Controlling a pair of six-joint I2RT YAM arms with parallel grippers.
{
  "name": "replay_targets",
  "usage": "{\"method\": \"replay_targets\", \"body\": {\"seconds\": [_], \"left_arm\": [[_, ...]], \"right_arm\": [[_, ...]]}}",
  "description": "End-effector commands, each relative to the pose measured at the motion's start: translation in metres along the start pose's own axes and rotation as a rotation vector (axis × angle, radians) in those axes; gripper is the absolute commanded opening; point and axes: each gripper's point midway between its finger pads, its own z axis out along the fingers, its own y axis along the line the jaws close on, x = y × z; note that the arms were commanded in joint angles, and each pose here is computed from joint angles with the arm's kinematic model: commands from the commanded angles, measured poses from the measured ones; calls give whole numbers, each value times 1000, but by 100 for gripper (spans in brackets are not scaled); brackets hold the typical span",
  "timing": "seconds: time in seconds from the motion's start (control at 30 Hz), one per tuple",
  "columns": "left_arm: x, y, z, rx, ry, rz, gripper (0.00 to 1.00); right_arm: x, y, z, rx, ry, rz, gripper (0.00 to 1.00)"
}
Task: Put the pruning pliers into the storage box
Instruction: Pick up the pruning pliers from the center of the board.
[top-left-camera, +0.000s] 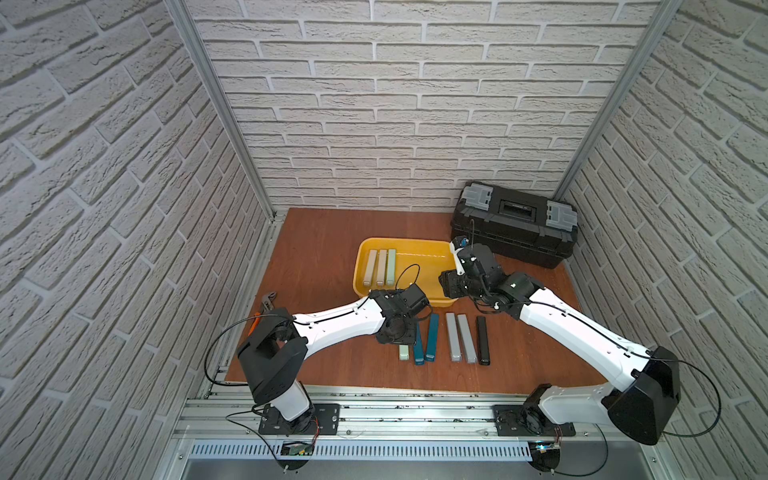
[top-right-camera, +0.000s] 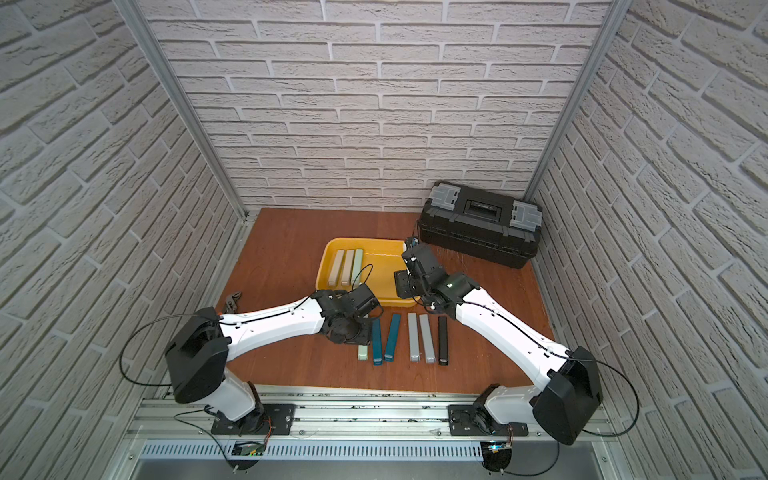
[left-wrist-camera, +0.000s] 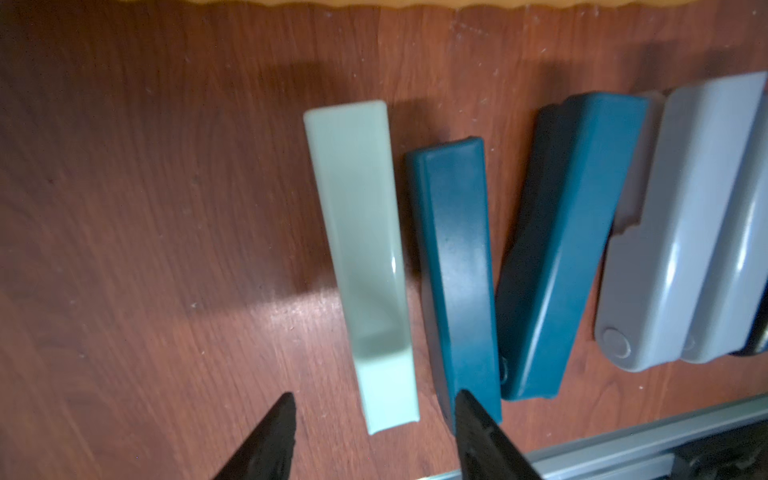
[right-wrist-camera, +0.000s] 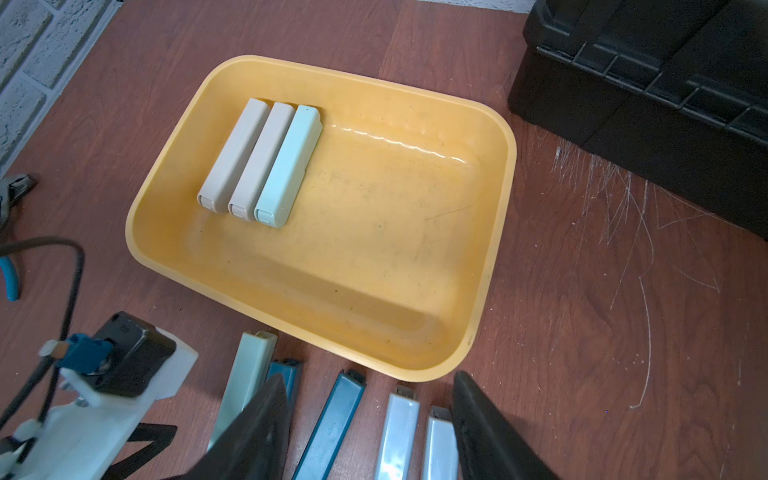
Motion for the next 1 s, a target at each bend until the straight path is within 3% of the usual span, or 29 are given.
{"method": "replay_targets", "body": {"seconds": [0.0,0.6,0.97], "left_arm": [[4,-2,9,9,17,-11,61],[11,16,30,-53,89,-36,56],[0,17,41,-72,109,-11,56]], "right_arm": [[3,0,4,9,3,4,64],[4,5,14,-3,22,0,64],[7,4,13,-2,24,3,64]]}}
